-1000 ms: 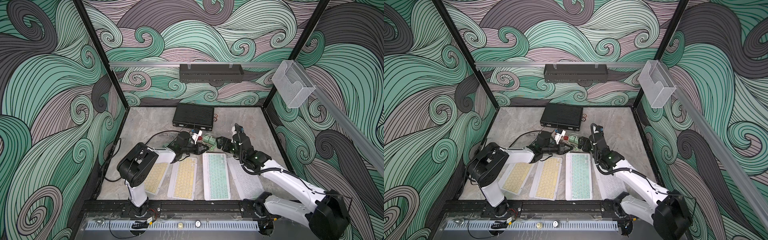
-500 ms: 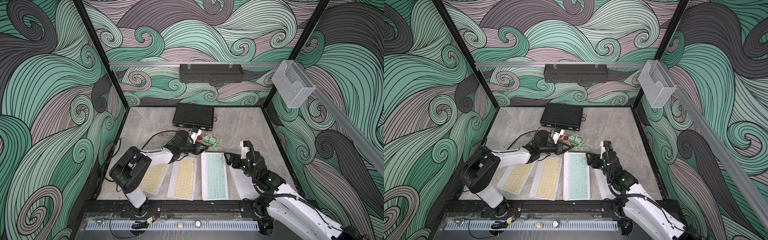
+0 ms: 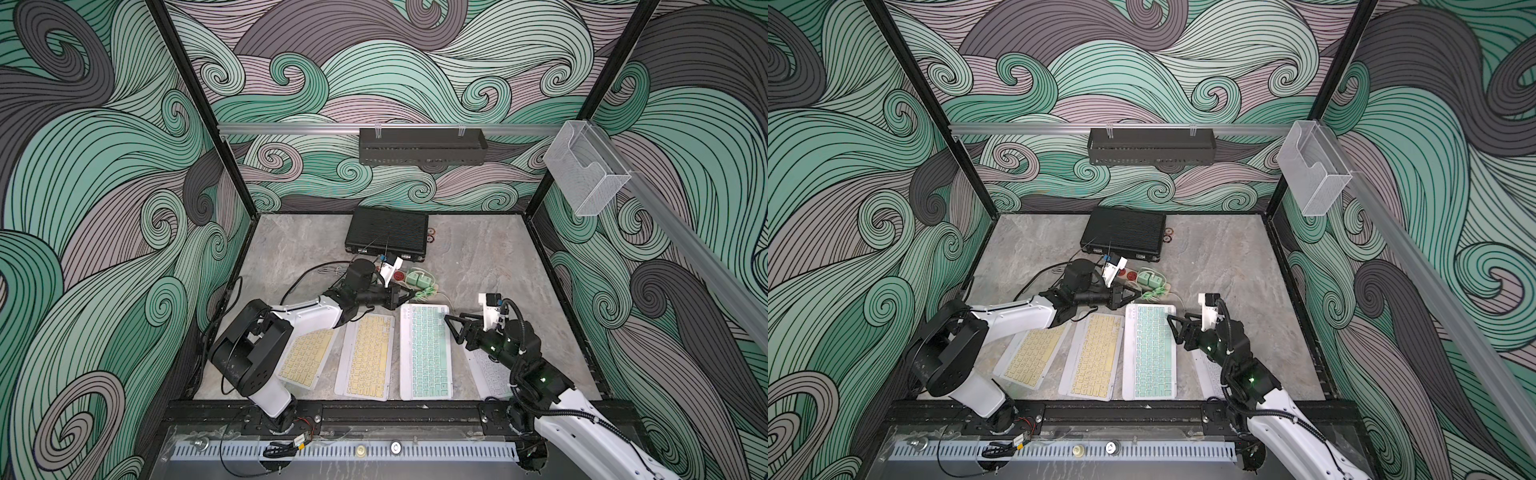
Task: Unplug the wireless keyboard
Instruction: Pick up the keyboard from the center of the board.
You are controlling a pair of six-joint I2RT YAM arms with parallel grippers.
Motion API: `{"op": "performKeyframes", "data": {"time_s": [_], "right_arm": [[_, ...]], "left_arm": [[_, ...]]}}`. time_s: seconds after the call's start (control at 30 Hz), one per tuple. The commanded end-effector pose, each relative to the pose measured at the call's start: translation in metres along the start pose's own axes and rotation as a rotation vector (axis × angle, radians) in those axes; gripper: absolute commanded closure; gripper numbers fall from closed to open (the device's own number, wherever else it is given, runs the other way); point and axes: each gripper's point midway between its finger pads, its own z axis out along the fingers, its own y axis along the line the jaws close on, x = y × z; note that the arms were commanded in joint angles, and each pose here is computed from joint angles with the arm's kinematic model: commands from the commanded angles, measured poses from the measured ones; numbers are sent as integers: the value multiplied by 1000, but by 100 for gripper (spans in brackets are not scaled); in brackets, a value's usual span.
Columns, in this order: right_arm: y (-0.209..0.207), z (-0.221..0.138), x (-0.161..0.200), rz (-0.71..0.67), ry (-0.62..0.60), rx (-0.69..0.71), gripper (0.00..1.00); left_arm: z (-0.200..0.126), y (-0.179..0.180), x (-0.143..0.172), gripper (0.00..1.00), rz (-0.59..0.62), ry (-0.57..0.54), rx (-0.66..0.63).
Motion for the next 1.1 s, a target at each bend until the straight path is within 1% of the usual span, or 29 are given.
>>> {"op": "performKeyframes", "data": {"time_s": [0.0, 0.23, 0.33, 0.43, 0.53, 0.67, 0.8, 1.07], "right_arm": [[15, 2, -6, -49, -15, -89, 28], [22, 12, -1, -62, 29, -158, 35], [15, 15, 2, -57, 47, -132, 36], [3, 18, 6, -24, 59, -92, 33], [-6, 18, 11, 15, 78, -62, 32], [-17, 14, 19, 72, 100, -17, 27], [-14, 9, 26, 94, 110, -44, 21], [-12, 10, 41, 120, 136, -97, 16]], "left_arm": [[-7, -11, -6, 100, 62, -24, 15], [-11, -14, -8, 100, 82, -38, 19], [-13, -16, -8, 100, 90, -44, 19], [-15, -17, -9, 100, 97, -51, 19], [-16, -17, -10, 100, 101, -57, 14], [-17, -15, -11, 100, 100, -59, 1], [-17, -11, -11, 100, 92, -53, -27], [-18, -9, -14, 100, 91, -62, -41]]}}
